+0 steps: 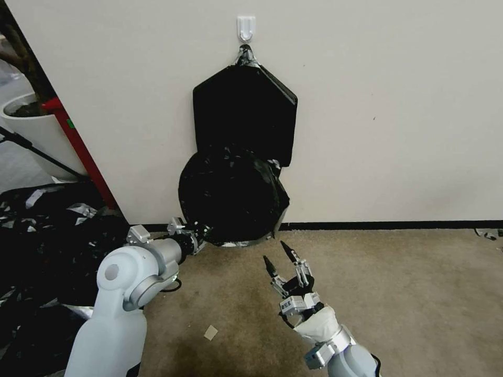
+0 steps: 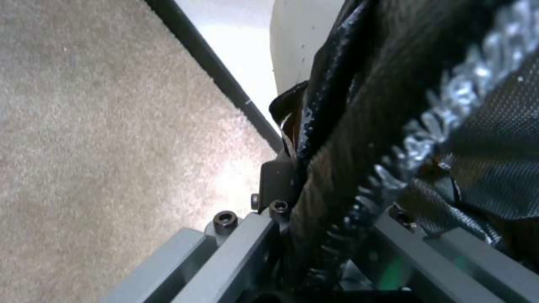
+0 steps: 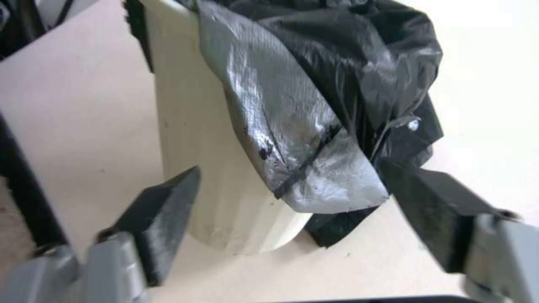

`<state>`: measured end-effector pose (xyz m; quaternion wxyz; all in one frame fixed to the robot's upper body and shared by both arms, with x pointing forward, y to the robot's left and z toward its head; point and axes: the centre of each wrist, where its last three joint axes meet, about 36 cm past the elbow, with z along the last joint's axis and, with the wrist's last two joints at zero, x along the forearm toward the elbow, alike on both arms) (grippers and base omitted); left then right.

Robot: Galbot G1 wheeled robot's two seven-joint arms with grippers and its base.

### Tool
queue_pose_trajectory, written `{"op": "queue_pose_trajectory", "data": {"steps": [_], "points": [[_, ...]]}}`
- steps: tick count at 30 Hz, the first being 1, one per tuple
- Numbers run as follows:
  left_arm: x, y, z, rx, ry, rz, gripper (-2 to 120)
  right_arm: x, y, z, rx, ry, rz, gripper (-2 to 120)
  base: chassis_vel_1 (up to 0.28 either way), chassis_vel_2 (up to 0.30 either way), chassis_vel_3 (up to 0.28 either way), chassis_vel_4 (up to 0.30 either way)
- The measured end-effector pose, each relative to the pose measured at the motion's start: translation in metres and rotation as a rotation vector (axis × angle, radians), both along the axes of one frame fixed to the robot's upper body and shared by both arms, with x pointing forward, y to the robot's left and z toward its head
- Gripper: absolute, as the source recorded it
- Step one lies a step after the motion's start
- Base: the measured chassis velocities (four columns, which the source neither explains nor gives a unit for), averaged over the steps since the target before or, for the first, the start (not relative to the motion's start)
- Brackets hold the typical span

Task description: Place a trash bag onto the trash bin.

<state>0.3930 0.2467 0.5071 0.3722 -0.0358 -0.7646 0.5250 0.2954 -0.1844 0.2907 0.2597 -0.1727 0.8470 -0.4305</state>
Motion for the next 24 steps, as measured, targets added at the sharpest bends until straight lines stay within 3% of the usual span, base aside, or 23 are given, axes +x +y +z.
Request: {"op": "queue_pose_trajectory", "data": {"steps": [5,10,11,13,16,24], "points": [[-0.005,-0.004,-0.001,-0.007,0.003,-0.013,0,0.015,0.000,0.007,-0.019,-0.043,-0.001,97,0.000,0.000,0.000,0.000],[-0.010,-0.008,0.000,-0.014,0.000,-0.021,0,0.021,0.002,0.010,-0.019,-0.060,0.026,89,0.000,0.000,0.000,0.000],[-0.012,-0.009,0.000,-0.015,0.000,-0.027,0,0.022,0.003,0.011,-0.019,-0.062,0.046,80,0.000,0.000,0.000,0.000],[-0.012,-0.009,0.000,-0.015,0.000,-0.027,0,0.022,0.004,0.011,-0.018,-0.063,0.049,80,0.000,0.000,0.000,0.000],[-0.014,-0.011,-0.003,-0.015,0.005,-0.033,0,0.024,0.005,0.014,-0.006,-0.086,0.089,60,0.000,0.000,0.000,0.000],[-0.015,-0.013,-0.003,-0.009,0.002,-0.034,0,0.028,0.004,0.017,-0.008,-0.097,0.120,38,0.000,0.000,0.000,0.000]]}}
